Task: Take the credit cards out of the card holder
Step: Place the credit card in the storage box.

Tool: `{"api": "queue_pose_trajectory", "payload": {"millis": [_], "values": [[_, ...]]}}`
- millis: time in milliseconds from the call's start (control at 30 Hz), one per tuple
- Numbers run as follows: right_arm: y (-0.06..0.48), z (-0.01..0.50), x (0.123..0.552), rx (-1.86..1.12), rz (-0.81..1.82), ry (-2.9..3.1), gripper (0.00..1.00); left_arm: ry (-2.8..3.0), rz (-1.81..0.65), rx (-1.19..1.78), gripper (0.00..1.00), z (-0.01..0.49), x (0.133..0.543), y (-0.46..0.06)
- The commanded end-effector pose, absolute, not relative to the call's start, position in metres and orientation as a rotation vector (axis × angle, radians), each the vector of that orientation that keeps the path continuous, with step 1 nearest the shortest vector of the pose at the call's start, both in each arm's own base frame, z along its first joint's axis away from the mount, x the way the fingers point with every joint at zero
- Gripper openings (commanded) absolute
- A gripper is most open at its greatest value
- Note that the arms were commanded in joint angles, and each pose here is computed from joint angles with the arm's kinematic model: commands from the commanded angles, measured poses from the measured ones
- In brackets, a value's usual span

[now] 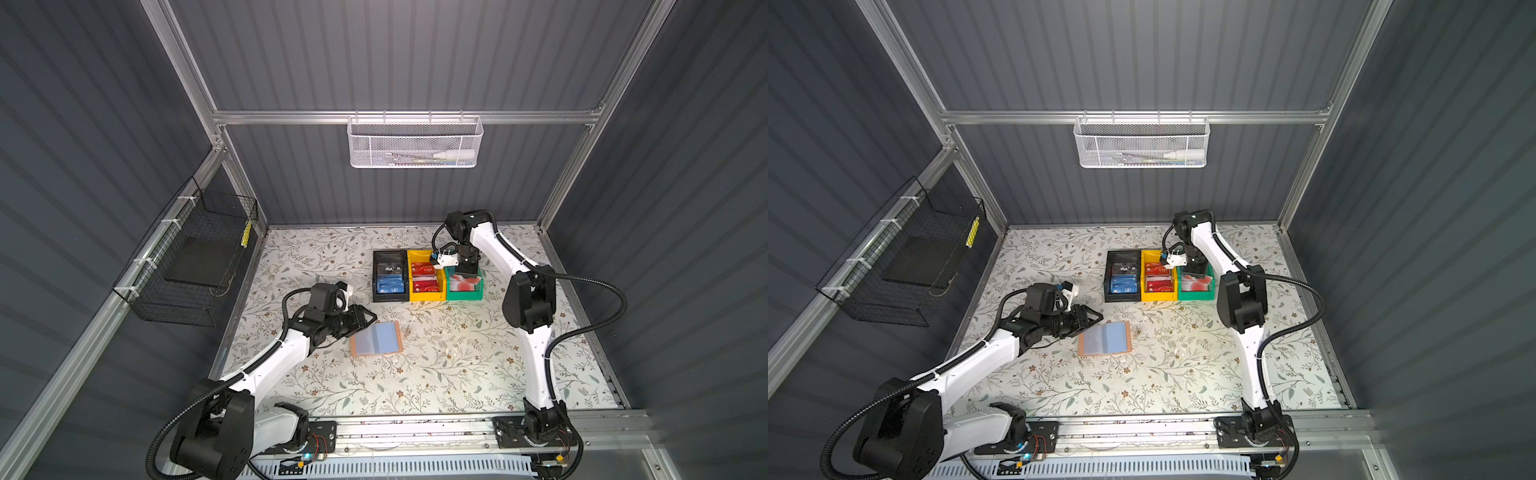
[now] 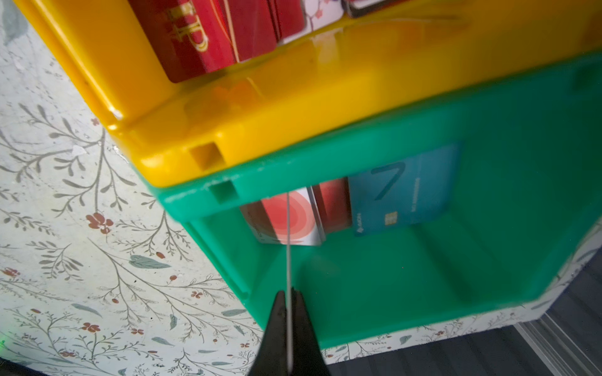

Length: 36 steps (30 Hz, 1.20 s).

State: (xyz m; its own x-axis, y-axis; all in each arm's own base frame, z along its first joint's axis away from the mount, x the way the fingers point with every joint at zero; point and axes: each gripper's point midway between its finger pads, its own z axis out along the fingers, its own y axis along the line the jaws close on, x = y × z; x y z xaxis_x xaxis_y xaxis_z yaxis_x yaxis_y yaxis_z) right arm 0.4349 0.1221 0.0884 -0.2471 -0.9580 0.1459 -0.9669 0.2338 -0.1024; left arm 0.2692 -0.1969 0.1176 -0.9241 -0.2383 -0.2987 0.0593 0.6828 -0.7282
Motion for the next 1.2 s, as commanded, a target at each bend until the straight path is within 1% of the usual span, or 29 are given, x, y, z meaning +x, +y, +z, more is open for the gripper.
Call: {"api": "queue_pose_trajectory", "payload": {"millis": [0,300,500,733,1033,1167], "values": [[0.125,0.075,0.424,1.914,0.211,-2.357,0.00,2.505,-1.103,-0.107,0.46,0.125,0.277,-0.198],[0.132,0.062,0.420,1.932,0.178,-2.321,0.00,2.514,-1.115,-0.108,0.46,0.120,0.279,-0.200],[0.135,0.053,0.410,1.923,0.135,-2.289,0.00,2.518,-1.111,-0.112,0.46,0.118,0.279,-0.199],[0.138,0.051,0.409,1.909,0.110,-2.306,0.11,2.524,-1.106,-0.119,0.46,0.115,0.277,-0.197],[0.139,0.050,0.414,1.902,0.114,-2.342,0.18,2.524,-1.099,-0.120,0.46,0.113,0.276,-0.195],[0.136,0.051,0.427,1.875,0.158,-2.413,0.21,2.528,-1.101,-0.122,0.46,0.112,0.275,-0.195]]}}
